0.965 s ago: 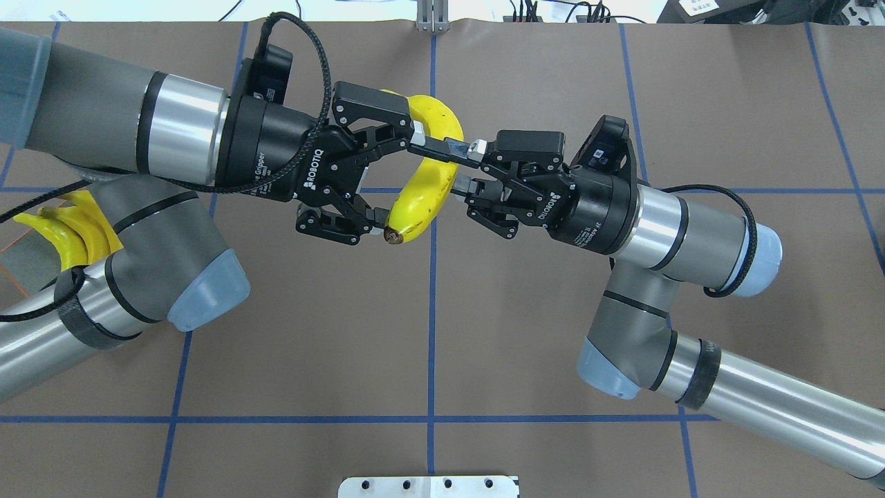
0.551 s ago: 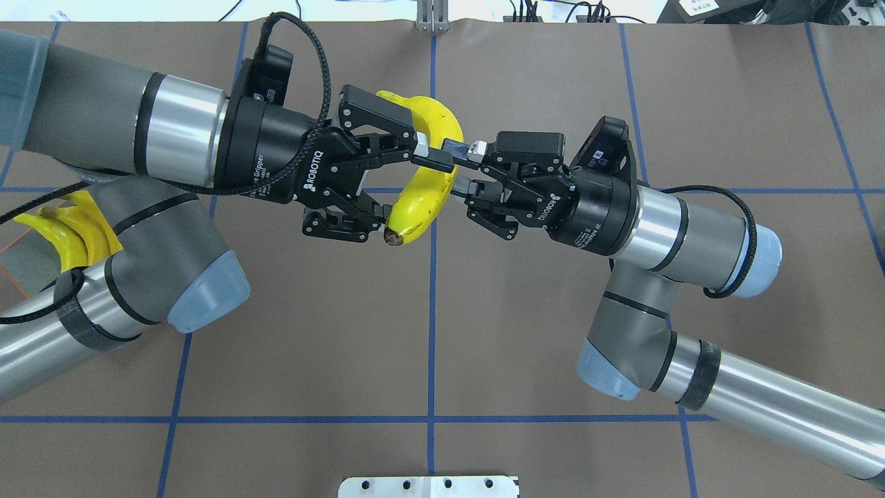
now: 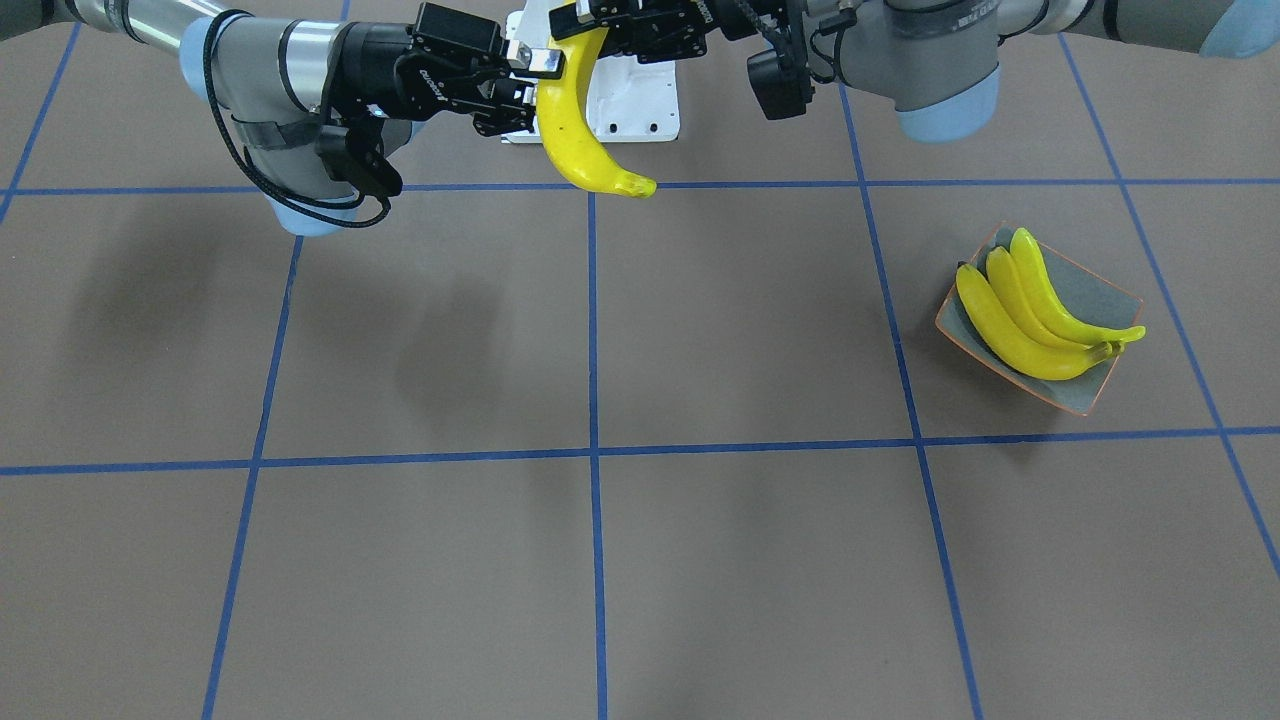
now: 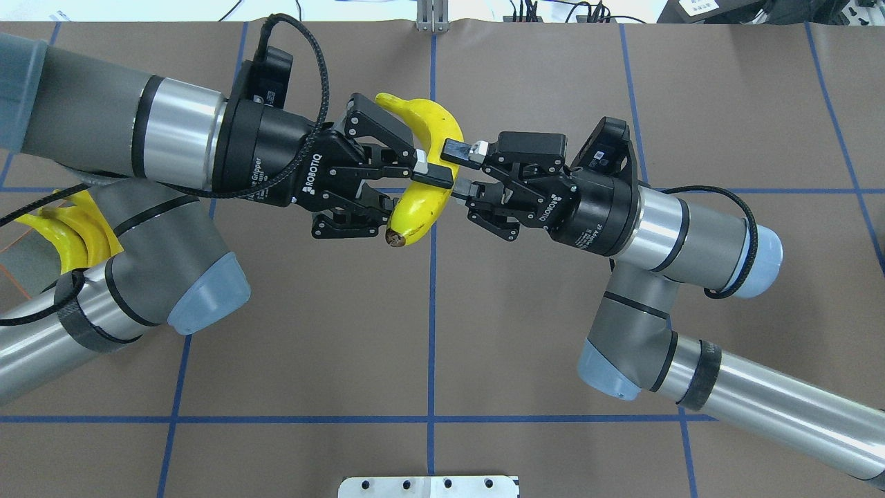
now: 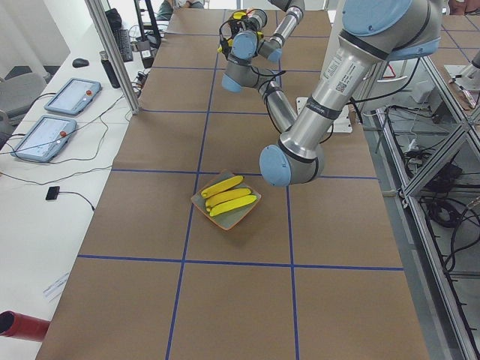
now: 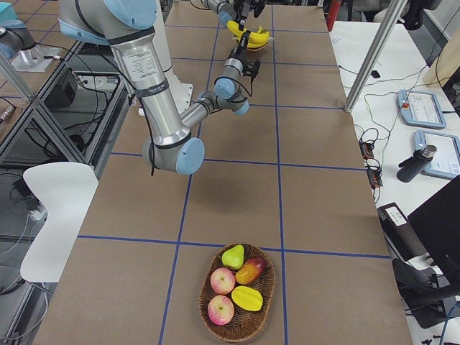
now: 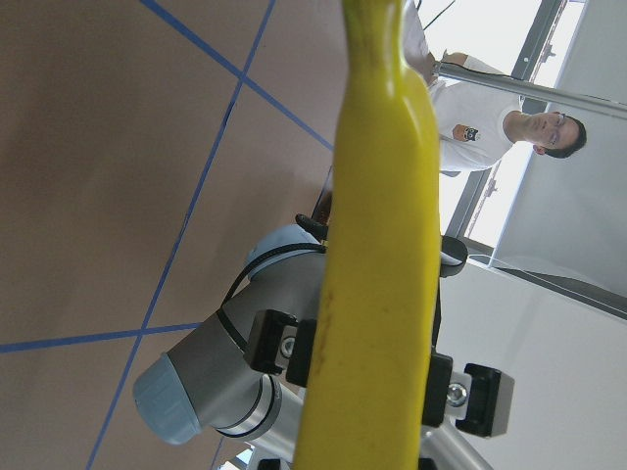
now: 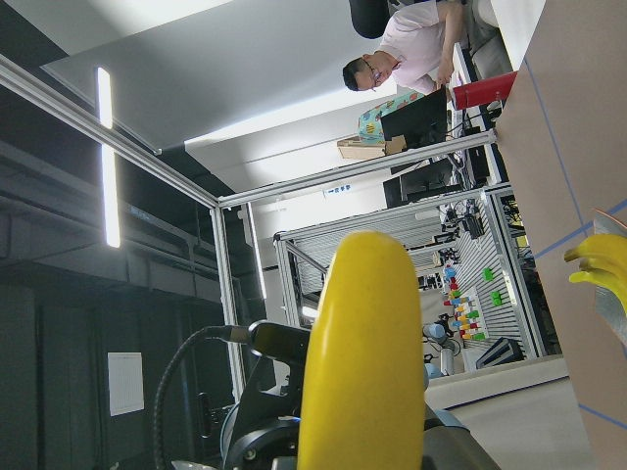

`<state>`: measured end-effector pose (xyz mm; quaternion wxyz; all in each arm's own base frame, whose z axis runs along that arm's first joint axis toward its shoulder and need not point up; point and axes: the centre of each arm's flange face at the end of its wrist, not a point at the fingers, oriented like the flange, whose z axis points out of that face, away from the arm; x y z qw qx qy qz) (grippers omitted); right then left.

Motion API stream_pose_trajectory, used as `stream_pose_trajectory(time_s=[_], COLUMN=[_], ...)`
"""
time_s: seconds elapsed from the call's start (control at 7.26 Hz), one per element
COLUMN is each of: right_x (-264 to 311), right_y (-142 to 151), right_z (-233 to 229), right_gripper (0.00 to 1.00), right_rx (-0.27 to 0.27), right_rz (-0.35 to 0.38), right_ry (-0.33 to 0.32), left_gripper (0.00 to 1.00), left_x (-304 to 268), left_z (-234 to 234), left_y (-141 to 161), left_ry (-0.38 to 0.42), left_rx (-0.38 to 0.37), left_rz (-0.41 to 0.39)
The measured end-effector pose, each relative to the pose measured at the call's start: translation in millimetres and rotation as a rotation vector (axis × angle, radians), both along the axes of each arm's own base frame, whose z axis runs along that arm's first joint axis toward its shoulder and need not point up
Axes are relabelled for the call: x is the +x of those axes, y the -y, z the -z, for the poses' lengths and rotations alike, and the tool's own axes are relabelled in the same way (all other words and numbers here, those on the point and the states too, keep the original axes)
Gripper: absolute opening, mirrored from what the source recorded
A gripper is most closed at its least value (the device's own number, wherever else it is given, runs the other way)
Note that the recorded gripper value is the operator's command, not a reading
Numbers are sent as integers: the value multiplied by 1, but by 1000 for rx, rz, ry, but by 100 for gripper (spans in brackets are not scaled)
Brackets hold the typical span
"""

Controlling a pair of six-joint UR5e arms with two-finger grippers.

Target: Transfer all bananas from basket to plate

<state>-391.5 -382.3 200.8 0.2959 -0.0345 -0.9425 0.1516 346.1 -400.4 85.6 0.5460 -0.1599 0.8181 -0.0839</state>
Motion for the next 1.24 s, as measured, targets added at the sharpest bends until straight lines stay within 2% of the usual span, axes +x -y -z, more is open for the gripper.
stream_pose_trajectory(time_s=[0.41,0.69,0.96,1.24], right_x=[4,13,20,14], right_y=[0,1,3,10], right_z=[-4,-26,-71,-119], right_gripper=[100,100,100,100], right_rx=[4,1,14,35], right_rz=[-7,-31,-113,-198], right_ry=[8,-15,-117,-253], left_gripper=[0,0,0,0], left_x=[-2,-5,-31,-83], left_z=[-4,-24,-94,-179], left_y=[0,6,29,43], left_ry=[0,30,125,232], left_rx=[1,-19,-106,-193], left_rz=[4,19,88,187])
